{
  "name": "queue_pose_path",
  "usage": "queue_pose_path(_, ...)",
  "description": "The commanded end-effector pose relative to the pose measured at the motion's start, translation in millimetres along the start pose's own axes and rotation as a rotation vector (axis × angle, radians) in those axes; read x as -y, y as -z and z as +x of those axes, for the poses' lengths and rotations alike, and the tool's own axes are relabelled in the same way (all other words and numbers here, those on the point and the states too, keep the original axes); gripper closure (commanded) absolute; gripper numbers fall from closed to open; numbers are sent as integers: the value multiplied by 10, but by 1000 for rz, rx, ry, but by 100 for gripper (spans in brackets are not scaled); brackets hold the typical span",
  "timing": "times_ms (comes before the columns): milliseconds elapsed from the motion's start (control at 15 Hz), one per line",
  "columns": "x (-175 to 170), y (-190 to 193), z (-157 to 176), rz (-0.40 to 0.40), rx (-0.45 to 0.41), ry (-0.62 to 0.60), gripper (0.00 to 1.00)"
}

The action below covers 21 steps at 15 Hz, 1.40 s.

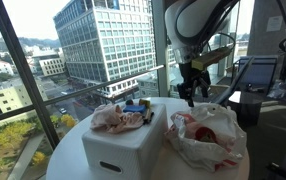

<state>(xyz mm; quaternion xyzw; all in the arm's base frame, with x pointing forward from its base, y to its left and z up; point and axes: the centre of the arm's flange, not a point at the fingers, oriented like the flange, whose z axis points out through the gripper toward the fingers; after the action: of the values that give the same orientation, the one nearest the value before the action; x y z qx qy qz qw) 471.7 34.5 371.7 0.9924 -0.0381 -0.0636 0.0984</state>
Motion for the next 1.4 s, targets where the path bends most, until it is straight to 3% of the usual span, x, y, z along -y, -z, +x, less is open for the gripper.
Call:
queue_pose_path(0,145,603,-172,-64,-157,5,0)
queue_pose_path(200,582,895,-91,-51,-277,112,0)
queue_pose_path(467,1207,970,213,4,-291,147,0)
queue_pose_path(867,1624,718,800,81,-184,-164,0)
queue_pose_path(1333,1517,99,1190,138,-118,-488,0)
